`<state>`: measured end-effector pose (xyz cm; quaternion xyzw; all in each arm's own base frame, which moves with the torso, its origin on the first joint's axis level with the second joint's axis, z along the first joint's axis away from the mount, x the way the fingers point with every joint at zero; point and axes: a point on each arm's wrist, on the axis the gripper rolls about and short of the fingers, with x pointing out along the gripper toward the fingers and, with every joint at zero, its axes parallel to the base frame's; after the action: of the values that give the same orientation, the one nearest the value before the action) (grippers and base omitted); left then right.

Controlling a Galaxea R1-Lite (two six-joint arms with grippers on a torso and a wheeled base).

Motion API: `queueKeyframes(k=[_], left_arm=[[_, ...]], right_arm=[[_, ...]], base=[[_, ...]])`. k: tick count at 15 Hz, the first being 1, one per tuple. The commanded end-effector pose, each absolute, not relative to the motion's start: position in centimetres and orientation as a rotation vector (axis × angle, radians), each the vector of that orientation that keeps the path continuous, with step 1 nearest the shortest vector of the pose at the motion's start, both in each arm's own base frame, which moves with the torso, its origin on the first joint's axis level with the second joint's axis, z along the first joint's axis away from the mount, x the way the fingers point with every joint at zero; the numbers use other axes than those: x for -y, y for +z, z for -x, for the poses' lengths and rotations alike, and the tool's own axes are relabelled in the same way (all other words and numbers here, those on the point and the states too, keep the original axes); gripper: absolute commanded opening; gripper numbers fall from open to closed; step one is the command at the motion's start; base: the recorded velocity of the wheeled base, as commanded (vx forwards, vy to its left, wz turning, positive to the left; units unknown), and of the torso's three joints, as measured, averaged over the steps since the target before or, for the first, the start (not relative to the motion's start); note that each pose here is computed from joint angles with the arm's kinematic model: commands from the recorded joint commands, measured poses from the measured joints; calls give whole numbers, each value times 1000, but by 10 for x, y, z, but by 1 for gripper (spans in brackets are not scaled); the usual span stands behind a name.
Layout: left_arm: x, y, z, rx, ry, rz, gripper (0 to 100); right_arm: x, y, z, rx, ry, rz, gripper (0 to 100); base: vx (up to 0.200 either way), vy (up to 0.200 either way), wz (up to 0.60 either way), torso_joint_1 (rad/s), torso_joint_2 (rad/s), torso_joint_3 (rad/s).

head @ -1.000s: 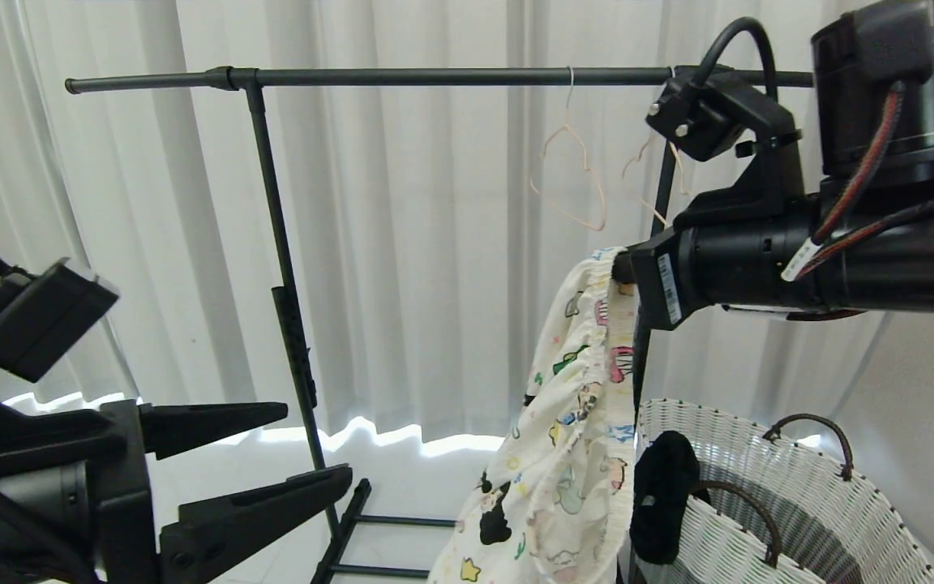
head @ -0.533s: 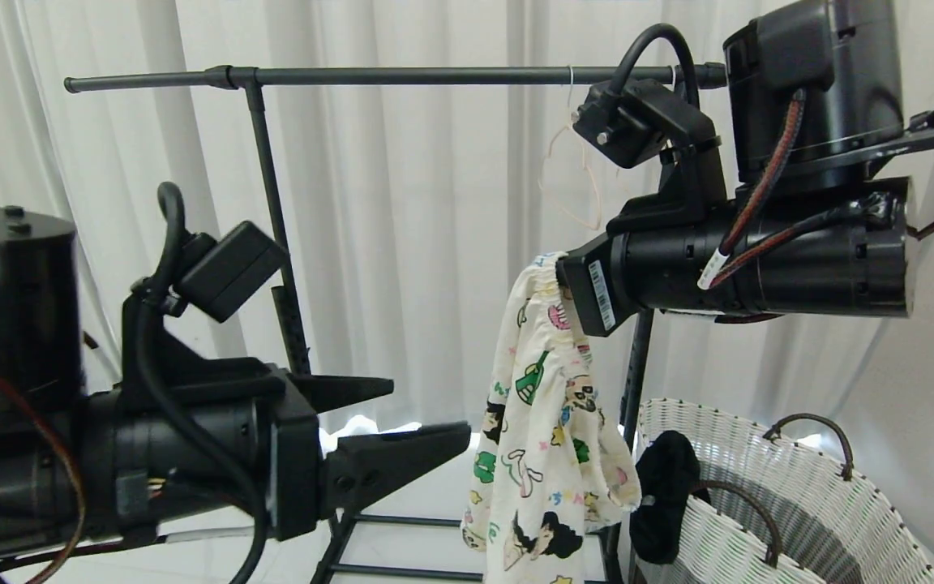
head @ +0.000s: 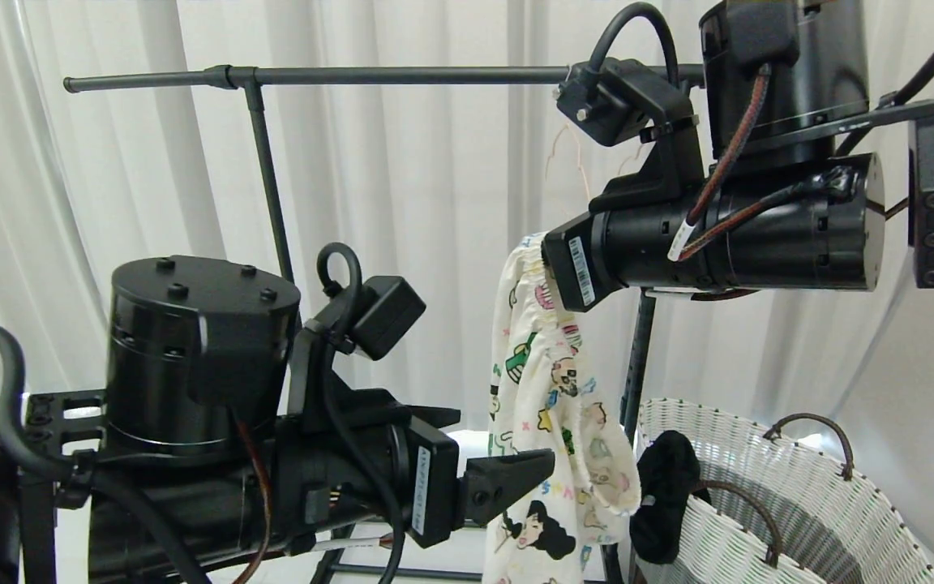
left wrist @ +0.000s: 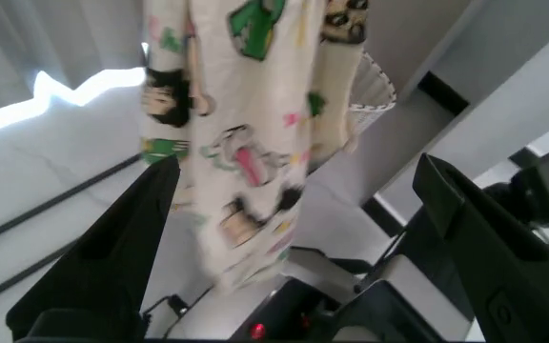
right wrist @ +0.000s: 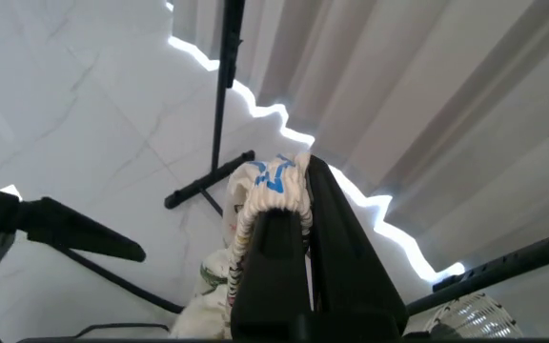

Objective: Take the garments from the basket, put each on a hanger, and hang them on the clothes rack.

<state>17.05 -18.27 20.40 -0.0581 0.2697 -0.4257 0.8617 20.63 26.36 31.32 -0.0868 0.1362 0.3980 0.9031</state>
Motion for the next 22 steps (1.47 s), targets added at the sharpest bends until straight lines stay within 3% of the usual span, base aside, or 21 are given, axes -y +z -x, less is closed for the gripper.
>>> queueKeyframes(k=[1, 9, 15, 22], left_arm=[[197, 197, -171, -584, -888, 147, 100], [195, 149, -201, -654, -629, 117, 100], [185, 121, -191, -726, -585, 15, 100], [169, 126, -178, -683, -533, 10, 100]], right_arm=[[-265, 314, -207, -279, 825, 179, 0], [-270, 331, -180, -256, 897, 186, 0], [-253, 342, -171, -256, 850, 194, 0], [-221, 335, -184, -302, 739, 213, 0]], base=[[0, 0, 0, 0, 0, 0], [0, 0, 0, 0, 0, 0], [0, 0, 0, 0, 0, 0], [0, 0, 0, 0, 0, 0]])
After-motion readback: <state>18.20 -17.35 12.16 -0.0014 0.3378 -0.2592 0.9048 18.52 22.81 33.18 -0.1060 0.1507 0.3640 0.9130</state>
